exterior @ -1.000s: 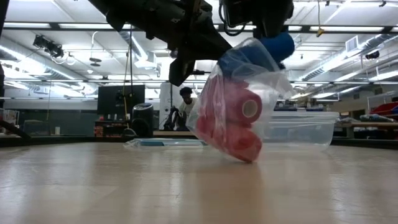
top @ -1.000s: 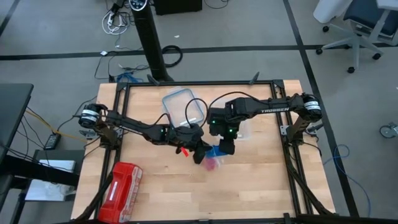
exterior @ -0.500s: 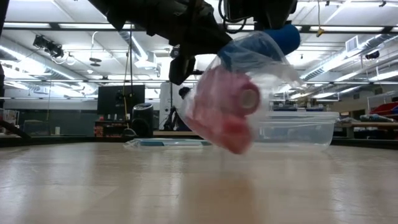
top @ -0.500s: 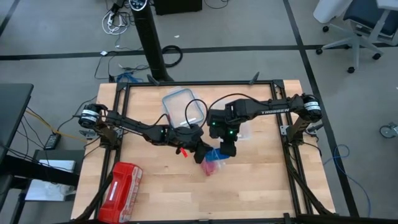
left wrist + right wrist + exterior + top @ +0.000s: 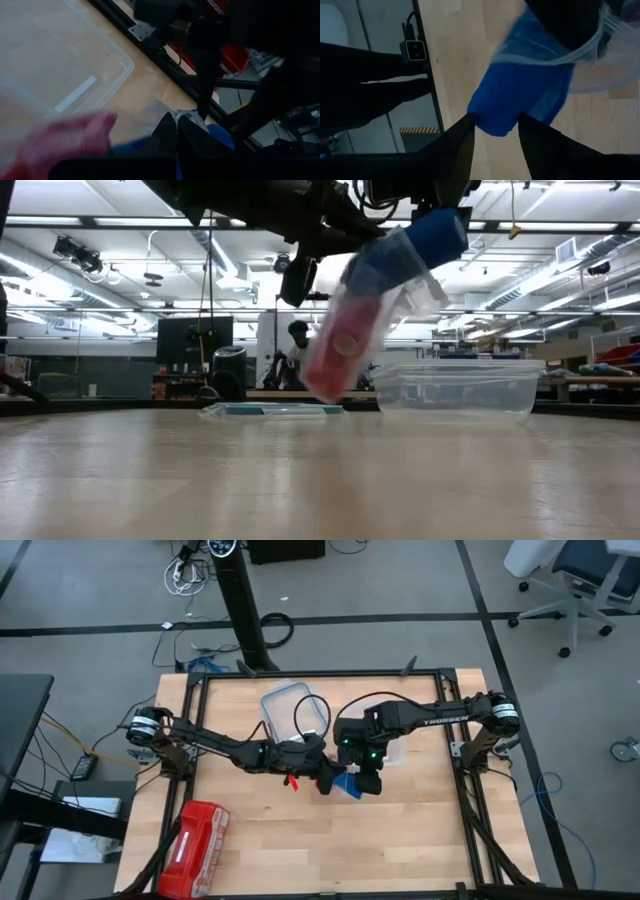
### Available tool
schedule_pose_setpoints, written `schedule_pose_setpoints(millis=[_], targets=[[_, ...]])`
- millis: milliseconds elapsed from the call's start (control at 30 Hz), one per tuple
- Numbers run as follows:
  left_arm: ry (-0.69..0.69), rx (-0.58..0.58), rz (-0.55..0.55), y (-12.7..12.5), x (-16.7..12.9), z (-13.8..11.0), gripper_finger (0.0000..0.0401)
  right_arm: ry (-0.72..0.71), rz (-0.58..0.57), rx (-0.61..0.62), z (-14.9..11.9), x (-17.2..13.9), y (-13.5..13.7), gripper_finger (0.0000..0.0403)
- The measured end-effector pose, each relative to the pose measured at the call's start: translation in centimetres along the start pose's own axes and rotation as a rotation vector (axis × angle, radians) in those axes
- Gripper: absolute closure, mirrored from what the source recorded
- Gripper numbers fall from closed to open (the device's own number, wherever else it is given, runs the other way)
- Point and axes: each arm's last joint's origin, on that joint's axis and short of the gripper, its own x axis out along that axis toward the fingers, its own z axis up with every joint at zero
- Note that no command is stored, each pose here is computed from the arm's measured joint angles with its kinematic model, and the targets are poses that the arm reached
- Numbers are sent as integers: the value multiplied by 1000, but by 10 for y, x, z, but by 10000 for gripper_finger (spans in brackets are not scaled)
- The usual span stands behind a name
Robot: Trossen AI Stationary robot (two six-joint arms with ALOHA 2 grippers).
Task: Roll bandage
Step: Put the blue bandage into the transparent zip bag
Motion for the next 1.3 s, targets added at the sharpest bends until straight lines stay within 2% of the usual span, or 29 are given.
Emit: schedule_pose_setpoints(millis=[333, 667, 867, 1067, 1300], targets=[[24, -21, -21, -1, 0, -1, 397, 31, 14, 59, -6, -9, -5, 250], [46, -22, -43, -1, 0, -1, 397, -39, -10, 92, -22, -46, -10, 252], [47, -26, -50, -2, 0, -1, 397, -69, -74, 175, -47, -77, -13, 252], [46, -27, -50, -2, 0, -1, 397, -60, -127, 136, -66, -89, -8, 252], [45, -27, -50, -2, 0, -1, 397, -130, -180, 67, -57, -84, -4, 252]])
